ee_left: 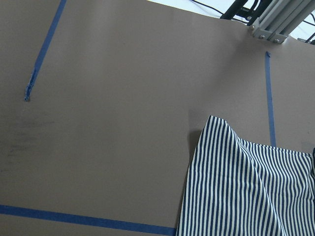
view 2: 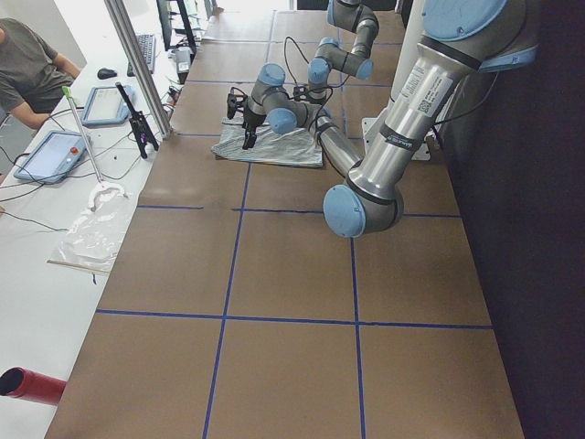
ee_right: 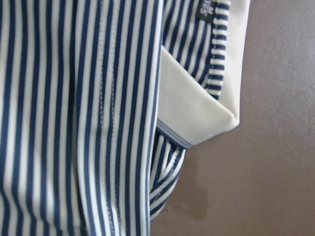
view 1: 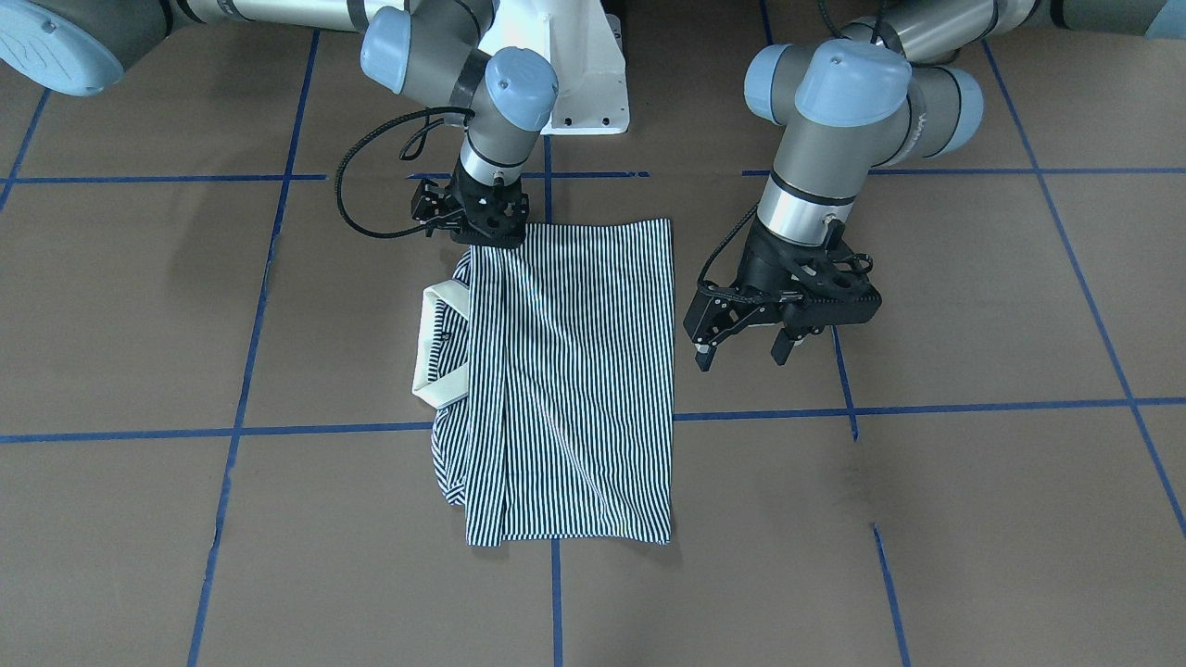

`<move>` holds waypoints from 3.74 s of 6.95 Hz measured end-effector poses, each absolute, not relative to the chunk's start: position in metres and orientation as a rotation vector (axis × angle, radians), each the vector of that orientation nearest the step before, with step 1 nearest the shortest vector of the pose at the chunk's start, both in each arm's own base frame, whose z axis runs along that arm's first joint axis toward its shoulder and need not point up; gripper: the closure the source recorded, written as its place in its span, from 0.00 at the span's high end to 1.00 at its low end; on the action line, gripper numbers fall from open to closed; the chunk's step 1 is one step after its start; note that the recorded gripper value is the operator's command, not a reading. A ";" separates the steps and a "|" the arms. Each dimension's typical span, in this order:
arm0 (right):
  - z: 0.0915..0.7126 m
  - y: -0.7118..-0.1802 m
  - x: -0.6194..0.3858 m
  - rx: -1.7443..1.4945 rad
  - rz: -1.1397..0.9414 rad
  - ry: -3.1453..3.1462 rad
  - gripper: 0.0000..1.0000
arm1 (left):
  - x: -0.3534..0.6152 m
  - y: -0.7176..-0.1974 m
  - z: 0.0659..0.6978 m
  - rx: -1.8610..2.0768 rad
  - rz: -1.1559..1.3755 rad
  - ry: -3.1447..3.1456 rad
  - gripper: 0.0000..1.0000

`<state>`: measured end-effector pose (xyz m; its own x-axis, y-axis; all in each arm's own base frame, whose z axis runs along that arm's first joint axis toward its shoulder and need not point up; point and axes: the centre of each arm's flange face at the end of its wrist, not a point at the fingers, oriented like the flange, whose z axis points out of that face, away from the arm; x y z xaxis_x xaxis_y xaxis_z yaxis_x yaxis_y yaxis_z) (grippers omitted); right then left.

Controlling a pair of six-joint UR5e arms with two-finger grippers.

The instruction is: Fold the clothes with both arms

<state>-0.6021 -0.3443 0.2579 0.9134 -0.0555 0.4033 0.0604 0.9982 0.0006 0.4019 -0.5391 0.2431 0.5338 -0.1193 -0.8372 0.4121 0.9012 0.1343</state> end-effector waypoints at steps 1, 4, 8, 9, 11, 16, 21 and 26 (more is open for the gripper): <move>0.260 -0.348 -0.594 -0.018 -0.060 -0.391 1.00 | 0.403 -0.538 0.242 0.335 -0.323 0.961 1.00; 0.290 -0.346 -0.557 -0.035 -0.079 -0.310 1.00 | 0.410 -0.533 0.243 0.327 -0.316 0.963 1.00; 0.261 -0.376 -0.520 0.055 -0.116 -0.423 1.00 | 0.415 -0.529 0.241 0.320 -0.316 0.969 1.00; 0.249 -0.390 -0.532 0.098 -0.126 -0.487 1.00 | 0.414 -0.529 0.240 0.321 -0.315 0.970 1.00; 0.226 -0.416 -0.574 0.139 -0.133 -0.554 1.00 | 0.414 -0.529 0.240 0.323 -0.311 0.969 1.00; 0.260 -0.422 -0.591 0.102 -0.131 -0.498 1.00 | 0.414 -0.529 0.240 0.322 -0.312 0.971 1.00; 0.281 -0.434 -0.568 0.063 -0.121 -0.432 1.00 | 0.416 -0.528 0.239 0.321 -0.313 0.974 1.00; 0.330 -0.454 -0.488 0.088 -0.140 -0.407 1.00 | 0.418 -0.527 0.234 0.323 -0.309 0.981 1.00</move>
